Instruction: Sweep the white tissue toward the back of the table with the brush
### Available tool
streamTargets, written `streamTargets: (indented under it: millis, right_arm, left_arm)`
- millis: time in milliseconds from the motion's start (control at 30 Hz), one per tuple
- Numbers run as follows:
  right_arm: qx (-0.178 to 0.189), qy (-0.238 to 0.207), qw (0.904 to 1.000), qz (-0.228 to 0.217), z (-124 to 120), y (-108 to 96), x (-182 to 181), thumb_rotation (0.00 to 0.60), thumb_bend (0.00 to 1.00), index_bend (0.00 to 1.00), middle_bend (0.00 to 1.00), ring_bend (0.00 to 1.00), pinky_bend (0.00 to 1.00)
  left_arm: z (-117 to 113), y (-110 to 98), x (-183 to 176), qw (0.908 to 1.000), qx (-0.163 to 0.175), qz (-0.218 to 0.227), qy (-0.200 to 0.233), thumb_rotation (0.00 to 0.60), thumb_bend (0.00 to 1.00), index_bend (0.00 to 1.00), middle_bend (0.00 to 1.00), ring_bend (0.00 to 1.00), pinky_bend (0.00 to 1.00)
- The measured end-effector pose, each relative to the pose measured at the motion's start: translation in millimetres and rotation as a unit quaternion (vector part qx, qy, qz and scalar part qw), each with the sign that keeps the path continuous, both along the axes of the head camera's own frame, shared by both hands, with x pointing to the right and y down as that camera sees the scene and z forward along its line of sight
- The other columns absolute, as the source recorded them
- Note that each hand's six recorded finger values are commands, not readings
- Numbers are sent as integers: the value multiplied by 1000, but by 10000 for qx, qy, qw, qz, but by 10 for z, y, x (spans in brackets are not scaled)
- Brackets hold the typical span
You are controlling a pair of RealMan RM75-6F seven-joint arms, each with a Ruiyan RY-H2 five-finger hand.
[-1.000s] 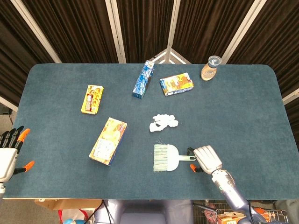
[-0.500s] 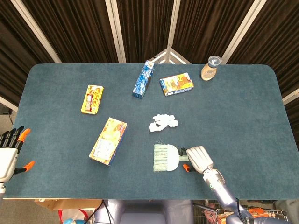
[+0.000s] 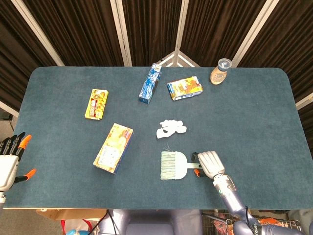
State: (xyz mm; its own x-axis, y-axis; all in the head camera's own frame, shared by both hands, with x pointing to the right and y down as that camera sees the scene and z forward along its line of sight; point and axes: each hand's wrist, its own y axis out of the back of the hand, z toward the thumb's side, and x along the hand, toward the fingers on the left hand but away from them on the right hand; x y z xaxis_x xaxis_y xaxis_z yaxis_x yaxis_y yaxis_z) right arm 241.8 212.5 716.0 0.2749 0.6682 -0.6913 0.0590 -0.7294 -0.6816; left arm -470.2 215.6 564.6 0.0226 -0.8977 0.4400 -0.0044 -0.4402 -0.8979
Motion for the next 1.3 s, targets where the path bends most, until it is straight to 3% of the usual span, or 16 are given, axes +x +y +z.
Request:
streamTargets:
  millis: [200,400,533,867,1300]
  right_arm:
    - [-43,-4,10000,40,24,27,-15,600,308,505,1000,1000,972]
    - [-24,-18,9999,114,51,19,-25,600,469,736,1000,1000,972]
    - [28,-41,9999,131,38,6,-30,600,521,809,1000,1000,972]
    - [241,40,9997,58,-78,-131,50,600,635,820,1000,1000,972]
    - [822,445,9952,-301,-414,-735,120,600,728,836,1000,1000,972]
  left_arm:
    - [7,-1,-4,10000,-14,-12,-7,600,0,0,0,0,0]
    - [8,-3,-6,10000,-15,-22,-5,600,0,0,0,0,0]
    - [13,-4,-13,10000,-34,-43,3,600,0,0,0,0,0]
    - [8,-1,-7,10000,-32,-34,9,600,0,0,0,0,0]
    - [18,3,-3,10000,-88,-19,27,600,0,0,0,0,0]
